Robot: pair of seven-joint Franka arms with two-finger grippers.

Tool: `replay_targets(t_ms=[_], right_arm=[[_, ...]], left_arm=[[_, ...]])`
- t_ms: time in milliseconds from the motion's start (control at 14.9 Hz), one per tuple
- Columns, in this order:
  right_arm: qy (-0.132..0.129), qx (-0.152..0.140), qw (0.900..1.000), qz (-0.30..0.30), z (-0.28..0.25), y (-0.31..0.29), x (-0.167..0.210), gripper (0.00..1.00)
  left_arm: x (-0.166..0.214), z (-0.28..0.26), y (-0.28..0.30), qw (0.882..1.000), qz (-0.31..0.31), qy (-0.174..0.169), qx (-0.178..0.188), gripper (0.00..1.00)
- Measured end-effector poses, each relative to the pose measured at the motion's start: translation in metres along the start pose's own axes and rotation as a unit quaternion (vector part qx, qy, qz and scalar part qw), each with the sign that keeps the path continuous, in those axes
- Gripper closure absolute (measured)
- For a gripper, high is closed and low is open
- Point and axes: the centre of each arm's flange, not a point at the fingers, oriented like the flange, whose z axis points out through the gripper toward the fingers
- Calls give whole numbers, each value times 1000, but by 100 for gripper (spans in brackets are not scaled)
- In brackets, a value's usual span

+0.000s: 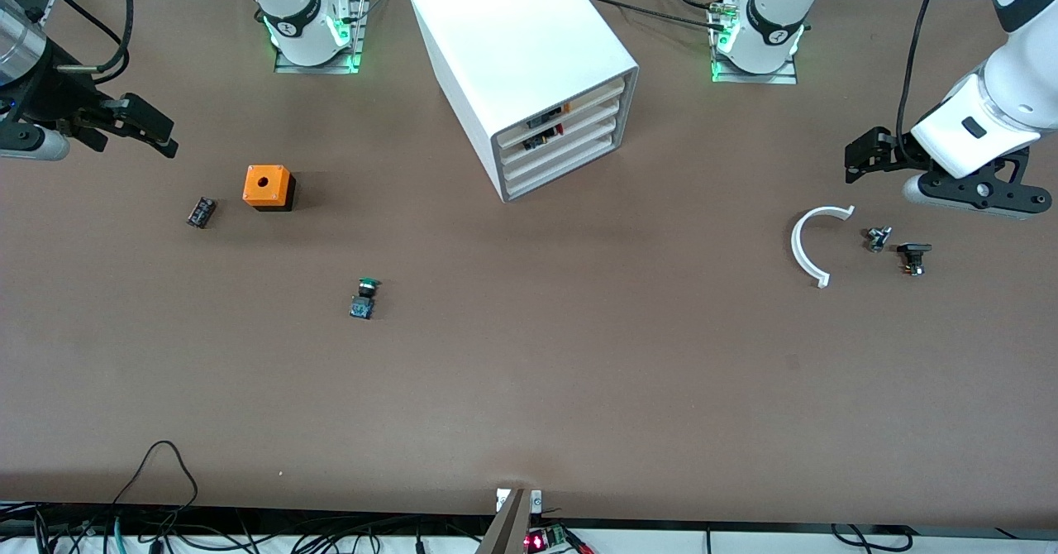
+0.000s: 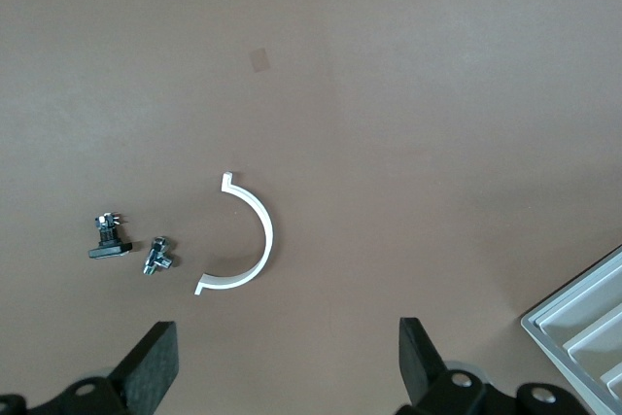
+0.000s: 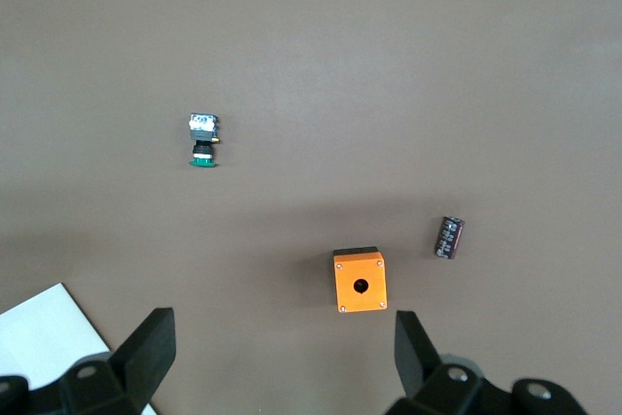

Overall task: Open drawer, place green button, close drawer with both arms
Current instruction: 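Move the right gripper out toward the green push button, then lower the right gripper over the green push button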

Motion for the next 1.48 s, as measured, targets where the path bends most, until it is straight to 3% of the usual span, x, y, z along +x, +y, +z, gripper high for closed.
replay_targets(t_ms=[471,1077,1481], right_arm=[[12,2,1000,4,-11,4,6,0],[-57,-6,998,-6,64,-12,43,0],[-28,3,999,-28,140,-48,82,0]], left_arm=[[0,0,0,1000,0,0,0,0],[0,0,0,1000,0,0,0,0],[2,2,-1,1000,0,-1,0,0]])
